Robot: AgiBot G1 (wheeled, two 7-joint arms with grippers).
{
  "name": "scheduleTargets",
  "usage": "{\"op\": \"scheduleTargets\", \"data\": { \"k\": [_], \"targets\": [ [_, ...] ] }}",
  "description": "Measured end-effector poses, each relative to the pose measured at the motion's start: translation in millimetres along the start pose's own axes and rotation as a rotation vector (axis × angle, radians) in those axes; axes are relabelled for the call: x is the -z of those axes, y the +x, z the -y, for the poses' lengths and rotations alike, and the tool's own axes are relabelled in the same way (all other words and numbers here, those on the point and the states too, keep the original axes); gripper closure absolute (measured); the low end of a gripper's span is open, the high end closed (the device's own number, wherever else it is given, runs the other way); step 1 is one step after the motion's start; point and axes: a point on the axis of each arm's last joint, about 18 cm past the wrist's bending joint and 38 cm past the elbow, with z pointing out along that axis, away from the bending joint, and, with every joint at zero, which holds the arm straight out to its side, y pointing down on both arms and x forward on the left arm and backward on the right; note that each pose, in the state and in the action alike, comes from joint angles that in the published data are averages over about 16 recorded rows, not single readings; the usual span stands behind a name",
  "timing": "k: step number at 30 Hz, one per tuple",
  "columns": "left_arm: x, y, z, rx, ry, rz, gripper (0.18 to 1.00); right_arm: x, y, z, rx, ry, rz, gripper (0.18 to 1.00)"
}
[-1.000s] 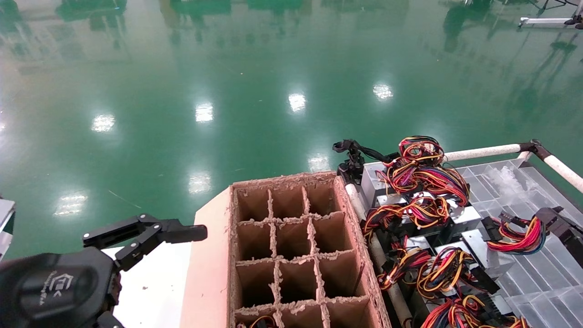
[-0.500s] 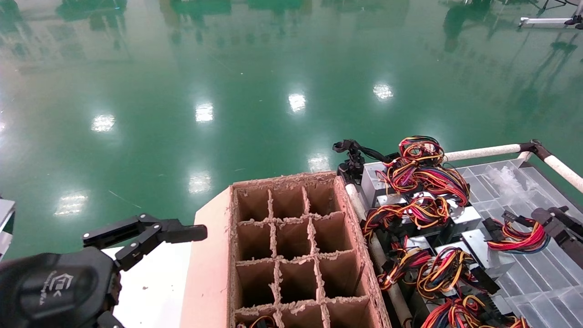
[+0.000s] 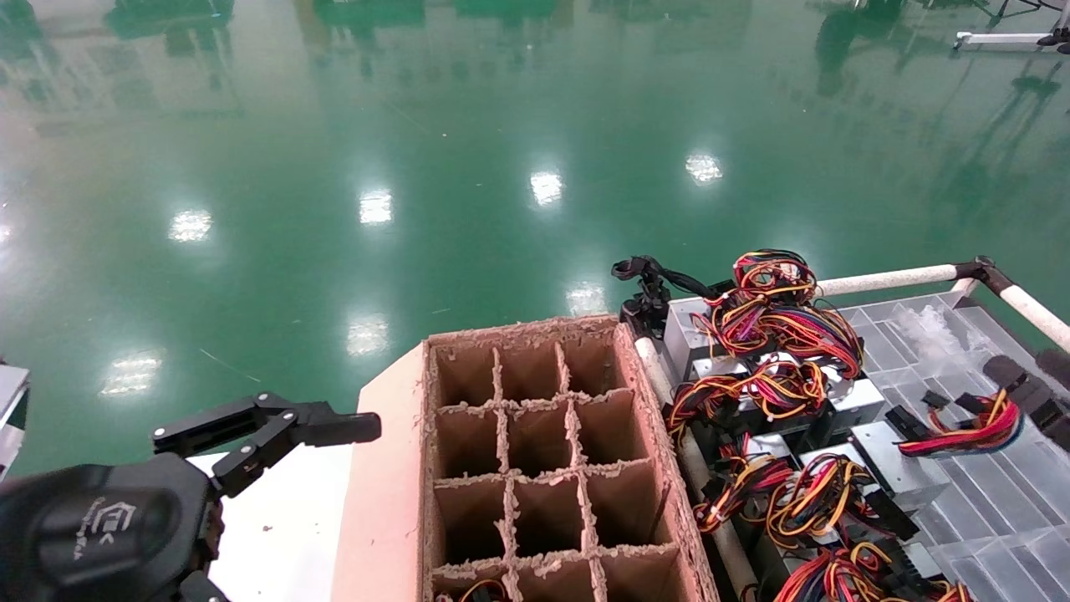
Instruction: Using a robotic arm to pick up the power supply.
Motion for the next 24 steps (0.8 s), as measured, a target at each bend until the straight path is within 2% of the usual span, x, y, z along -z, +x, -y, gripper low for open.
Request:
{"op": "scheduleTargets", "data": {
  "k": [8,14,24],
  "targets": [
    [0.0,0.0,0.0,0.0,0.0,0.0,0.184,-5.3,-13.4,9.0,-0.001,-0.001,0.079,0.347],
    [0.1,-0.1,0.0,0.0,0.0,0.0,0.184,-17.4,-30.7,11.1,-0.017,-0.01,0.164,0.257],
    [0.1,-0.1,-0.1,0.0,0.0,0.001,0.184,-47.3,-73.1,20.2,-0.038,-0.025,0.355,0.19]
  ]
}}
